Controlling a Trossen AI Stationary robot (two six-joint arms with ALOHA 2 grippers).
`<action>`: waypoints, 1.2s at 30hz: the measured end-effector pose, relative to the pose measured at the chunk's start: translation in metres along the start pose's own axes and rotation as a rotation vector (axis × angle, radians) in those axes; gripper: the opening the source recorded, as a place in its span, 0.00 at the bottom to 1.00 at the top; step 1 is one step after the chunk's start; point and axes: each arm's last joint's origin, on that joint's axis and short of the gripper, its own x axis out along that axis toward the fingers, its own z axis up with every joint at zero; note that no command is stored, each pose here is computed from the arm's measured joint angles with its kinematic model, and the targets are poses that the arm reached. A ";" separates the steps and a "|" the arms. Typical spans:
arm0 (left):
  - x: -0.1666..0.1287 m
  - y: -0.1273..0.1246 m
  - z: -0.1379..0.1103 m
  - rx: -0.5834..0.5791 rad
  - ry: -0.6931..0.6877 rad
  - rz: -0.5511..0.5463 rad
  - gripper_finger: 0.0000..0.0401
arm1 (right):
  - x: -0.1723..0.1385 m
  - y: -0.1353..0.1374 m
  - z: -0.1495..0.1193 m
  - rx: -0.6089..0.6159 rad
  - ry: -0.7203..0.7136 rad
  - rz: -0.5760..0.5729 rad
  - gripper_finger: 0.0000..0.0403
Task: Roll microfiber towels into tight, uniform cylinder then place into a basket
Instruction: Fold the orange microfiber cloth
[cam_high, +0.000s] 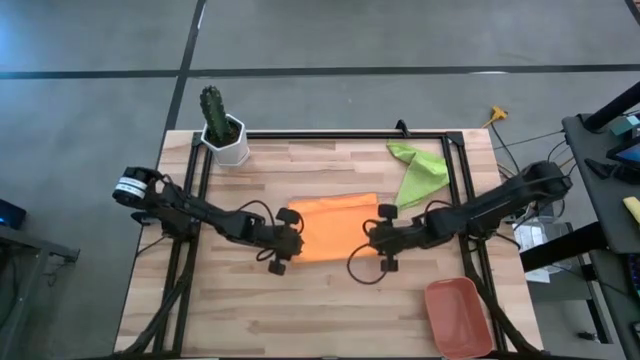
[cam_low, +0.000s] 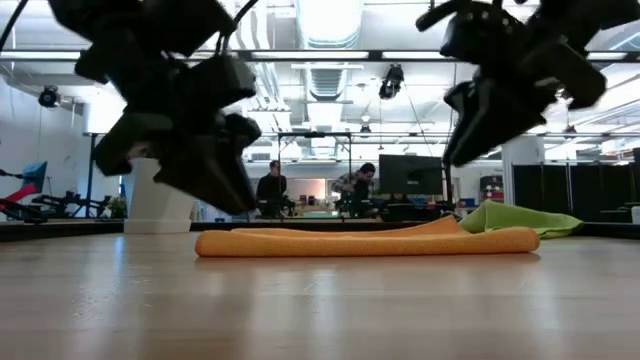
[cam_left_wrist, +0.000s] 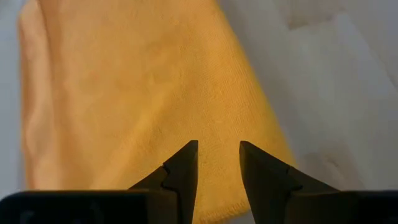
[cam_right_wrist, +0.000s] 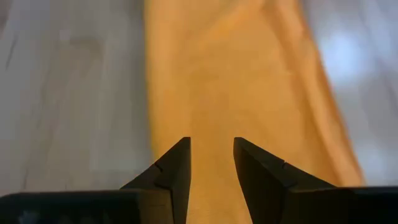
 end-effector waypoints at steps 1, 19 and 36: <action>0.001 -0.002 -0.004 -0.004 0.000 -0.002 0.26 | 0.003 0.003 -0.001 -0.008 0.013 0.002 0.28; 0.023 -0.031 -0.022 -0.173 -0.004 -0.028 0.26 | 0.069 -0.011 -0.033 0.017 0.263 -0.298 0.17; 0.052 -0.085 0.009 -0.279 -0.161 -0.073 0.26 | 0.093 -0.082 -0.021 -0.295 0.202 -0.261 0.16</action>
